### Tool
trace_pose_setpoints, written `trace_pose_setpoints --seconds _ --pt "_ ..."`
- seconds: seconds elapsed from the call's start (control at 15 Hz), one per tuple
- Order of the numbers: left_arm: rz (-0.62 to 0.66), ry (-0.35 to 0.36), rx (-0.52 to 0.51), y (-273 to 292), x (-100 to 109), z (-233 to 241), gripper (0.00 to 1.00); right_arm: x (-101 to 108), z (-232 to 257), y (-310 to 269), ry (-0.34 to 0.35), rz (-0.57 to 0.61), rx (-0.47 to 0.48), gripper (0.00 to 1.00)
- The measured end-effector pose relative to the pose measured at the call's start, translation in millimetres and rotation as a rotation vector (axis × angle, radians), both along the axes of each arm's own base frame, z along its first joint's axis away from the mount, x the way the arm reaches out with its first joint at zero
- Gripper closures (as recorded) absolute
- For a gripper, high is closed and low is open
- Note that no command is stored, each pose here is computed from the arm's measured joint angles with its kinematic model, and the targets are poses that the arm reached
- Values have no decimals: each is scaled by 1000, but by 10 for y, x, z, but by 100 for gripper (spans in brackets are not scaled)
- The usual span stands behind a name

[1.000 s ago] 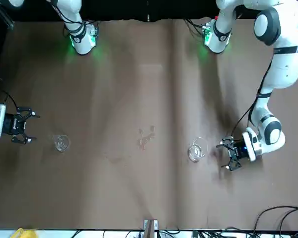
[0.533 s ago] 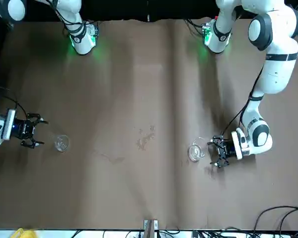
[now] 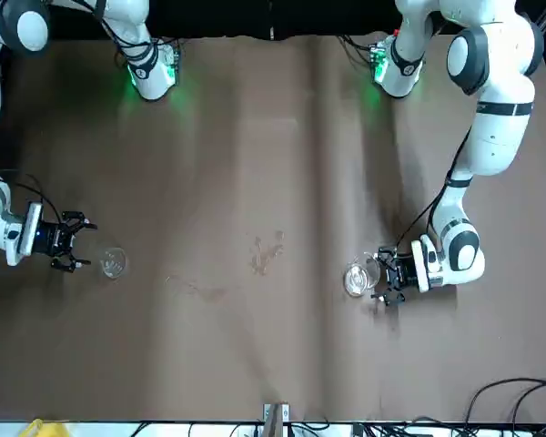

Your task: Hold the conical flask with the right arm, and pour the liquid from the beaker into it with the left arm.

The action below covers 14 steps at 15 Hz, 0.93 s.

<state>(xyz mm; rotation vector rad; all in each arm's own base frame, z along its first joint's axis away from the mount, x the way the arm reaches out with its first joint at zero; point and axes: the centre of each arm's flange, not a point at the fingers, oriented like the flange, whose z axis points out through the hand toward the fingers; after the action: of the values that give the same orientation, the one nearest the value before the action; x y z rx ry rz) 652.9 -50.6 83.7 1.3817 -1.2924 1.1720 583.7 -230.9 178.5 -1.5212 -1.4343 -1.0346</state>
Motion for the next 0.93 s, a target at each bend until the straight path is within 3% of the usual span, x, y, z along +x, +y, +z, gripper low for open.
trace_pose_setpoints --seconds 0.6,0.67,0.73,0.87,0.93 --pt "4 8 -39 -321 -1 -6 0 31 -57 96 -10 8 22 9" --pt "2 12 -40 -341 -12 -29 0 32 -57 100 -10 8 22 17" --pt "3 15 -42 -352 -21 -50 0 35 -56 105 -10 9 23 17" --pt "2 25 -47 -394 -47 -107 0 44 -49 112 -12 10 23 30" --pt "4 29 -50 -414 -54 -126 0 47 -46 112 -13 10 23 30"
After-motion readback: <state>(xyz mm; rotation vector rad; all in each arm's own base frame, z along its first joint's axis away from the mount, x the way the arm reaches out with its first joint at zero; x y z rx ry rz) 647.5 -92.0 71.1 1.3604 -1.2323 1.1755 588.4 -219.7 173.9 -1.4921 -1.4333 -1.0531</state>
